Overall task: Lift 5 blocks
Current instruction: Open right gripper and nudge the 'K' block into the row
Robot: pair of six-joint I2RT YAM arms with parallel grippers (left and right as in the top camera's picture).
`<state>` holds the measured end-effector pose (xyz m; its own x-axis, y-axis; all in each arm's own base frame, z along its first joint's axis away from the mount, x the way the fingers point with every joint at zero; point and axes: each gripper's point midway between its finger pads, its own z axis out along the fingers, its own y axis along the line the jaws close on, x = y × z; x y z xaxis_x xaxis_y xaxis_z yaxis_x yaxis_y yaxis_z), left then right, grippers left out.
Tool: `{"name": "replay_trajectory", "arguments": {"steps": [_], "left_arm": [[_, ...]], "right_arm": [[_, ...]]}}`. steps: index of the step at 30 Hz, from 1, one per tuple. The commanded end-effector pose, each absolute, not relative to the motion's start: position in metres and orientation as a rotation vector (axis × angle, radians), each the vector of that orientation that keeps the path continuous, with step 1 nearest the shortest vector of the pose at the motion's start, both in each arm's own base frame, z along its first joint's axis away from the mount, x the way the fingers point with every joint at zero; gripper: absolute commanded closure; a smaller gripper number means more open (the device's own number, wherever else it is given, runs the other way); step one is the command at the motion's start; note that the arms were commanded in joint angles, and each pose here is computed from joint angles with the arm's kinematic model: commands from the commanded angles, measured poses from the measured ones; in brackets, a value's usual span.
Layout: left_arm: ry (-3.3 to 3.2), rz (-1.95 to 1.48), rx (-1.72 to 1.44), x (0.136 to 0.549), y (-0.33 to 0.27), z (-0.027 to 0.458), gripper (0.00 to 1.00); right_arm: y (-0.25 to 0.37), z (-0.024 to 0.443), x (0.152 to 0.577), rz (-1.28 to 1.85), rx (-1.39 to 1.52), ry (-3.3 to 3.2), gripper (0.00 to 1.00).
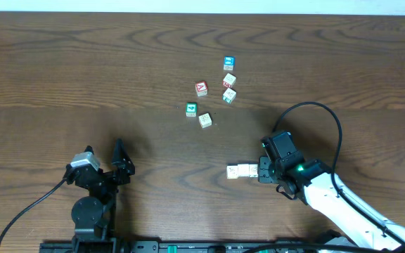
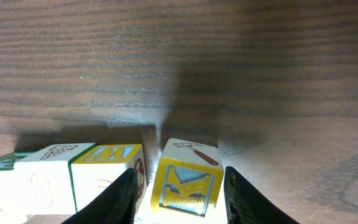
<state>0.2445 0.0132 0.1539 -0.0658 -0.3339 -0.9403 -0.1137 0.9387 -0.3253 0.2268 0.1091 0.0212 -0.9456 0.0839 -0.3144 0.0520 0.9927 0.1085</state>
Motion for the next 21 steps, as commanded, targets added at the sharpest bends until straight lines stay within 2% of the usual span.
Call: {"name": "replay_trajectory", "arguments": {"steps": [1,10,13,15,19,21], "left_arm": [[1.694,-0.156,-0.365,0.243,0.017,0.135,0.19],[1.694,-0.156,-0.365,0.243,0.017,0.135,0.19],[1.694,-0.156,-0.365,0.243,0.017,0.135,0.19],[1.694,-0.156,-0.365,0.243,0.017,0.135,0.19],[1.694,-0.156,-0.365,0.243,0.017,0.135,0.19],[1.694,-0.156,-0.365,0.243,0.017,0.135,0.18]], "right_arm": [[0.107,0.022,0.227,0.12,0.1,2.8,0.59],[0.115,0.063,0.241,0.223,0.105,2.663,0.57],[0.114,0.076,0.242,0.25,0.114,2.62,0.79],[0.104,0.077,0.24,0.212,0.17,2.622,0.89],[0.073,0.065,0.225,0.061,0.351,2.676,0.98],[0.069,0.061,0.221,0.035,0.364,2.7,0.99]]}}
